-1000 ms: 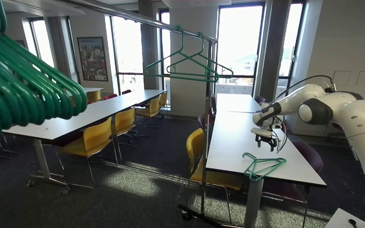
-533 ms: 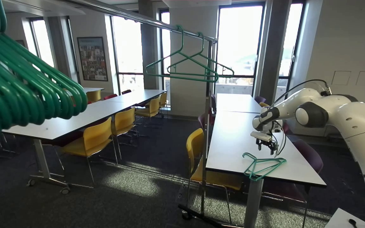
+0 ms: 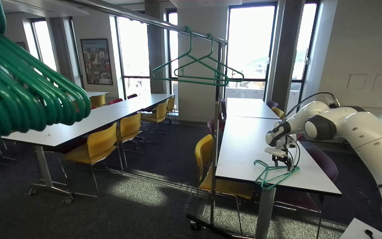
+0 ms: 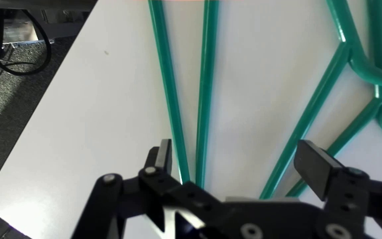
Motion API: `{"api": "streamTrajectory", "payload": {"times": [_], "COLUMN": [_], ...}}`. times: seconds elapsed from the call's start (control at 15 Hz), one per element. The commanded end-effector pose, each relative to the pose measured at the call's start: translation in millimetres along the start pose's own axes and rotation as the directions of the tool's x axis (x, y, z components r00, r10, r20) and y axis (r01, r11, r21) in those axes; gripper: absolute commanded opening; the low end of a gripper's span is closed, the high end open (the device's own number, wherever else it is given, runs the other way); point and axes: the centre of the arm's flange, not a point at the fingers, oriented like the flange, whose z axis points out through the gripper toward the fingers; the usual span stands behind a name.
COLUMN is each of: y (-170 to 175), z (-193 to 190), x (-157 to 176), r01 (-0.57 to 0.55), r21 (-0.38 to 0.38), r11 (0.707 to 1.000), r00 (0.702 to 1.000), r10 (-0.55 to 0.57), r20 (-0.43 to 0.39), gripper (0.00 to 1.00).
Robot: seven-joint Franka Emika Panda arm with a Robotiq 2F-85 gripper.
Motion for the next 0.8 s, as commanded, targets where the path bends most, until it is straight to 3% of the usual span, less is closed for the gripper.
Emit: {"api": "streamTrajectory", "payload": {"times": [0.0, 0.73], "y": [-2.8, 17.9], "z": [7.1, 25.8], "x": [8.5, 23.5], "r01": [-0.029, -0.081], "r21": [-0.014, -0.076], "r11": [0.999, 0.994], "r00": [1.0, 0.996], "r10": [0.029, 0.079], "r20": [-0.009, -0.029], "gripper": [1.0, 1.0]}}
